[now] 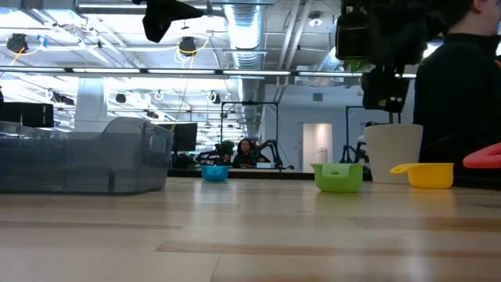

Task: Nest measuring cups in basket
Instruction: Put the red measuring cup into the black bin

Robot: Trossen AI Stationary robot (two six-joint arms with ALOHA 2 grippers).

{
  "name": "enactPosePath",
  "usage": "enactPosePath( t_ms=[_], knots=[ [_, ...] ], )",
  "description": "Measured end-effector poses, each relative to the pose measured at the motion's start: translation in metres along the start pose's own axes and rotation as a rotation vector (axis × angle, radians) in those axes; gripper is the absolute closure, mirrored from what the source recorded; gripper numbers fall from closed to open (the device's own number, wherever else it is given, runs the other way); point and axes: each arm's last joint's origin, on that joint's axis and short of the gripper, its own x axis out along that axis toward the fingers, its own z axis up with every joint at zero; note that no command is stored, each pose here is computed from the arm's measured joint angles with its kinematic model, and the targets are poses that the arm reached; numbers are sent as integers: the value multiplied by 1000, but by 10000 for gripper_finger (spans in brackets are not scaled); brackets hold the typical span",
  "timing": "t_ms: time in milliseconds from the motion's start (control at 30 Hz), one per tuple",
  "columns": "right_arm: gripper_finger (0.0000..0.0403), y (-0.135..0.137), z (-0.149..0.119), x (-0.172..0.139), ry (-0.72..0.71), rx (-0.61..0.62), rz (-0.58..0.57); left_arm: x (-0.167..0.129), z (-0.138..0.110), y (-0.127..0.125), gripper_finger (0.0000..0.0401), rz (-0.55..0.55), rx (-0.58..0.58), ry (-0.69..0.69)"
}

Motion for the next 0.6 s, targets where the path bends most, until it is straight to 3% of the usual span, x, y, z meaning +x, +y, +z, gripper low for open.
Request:
enactPosePath(
  t_ms=[100,300,433,600],
  knots=[
    [164,14,2,-3,80,-13,136,0,0,-1,197,-33,-41,16],
    [177,69,14,-32,109,-118,373,0,1,-4,206,-114,-114,30],
    [186,101,3,-49,84,-183,367,-1,-2,-10,213,-150,-69,51],
    [200,123,-24,-42,109,-128,262,-1,-5,-15,220,-159,-31,59]
  ],
)
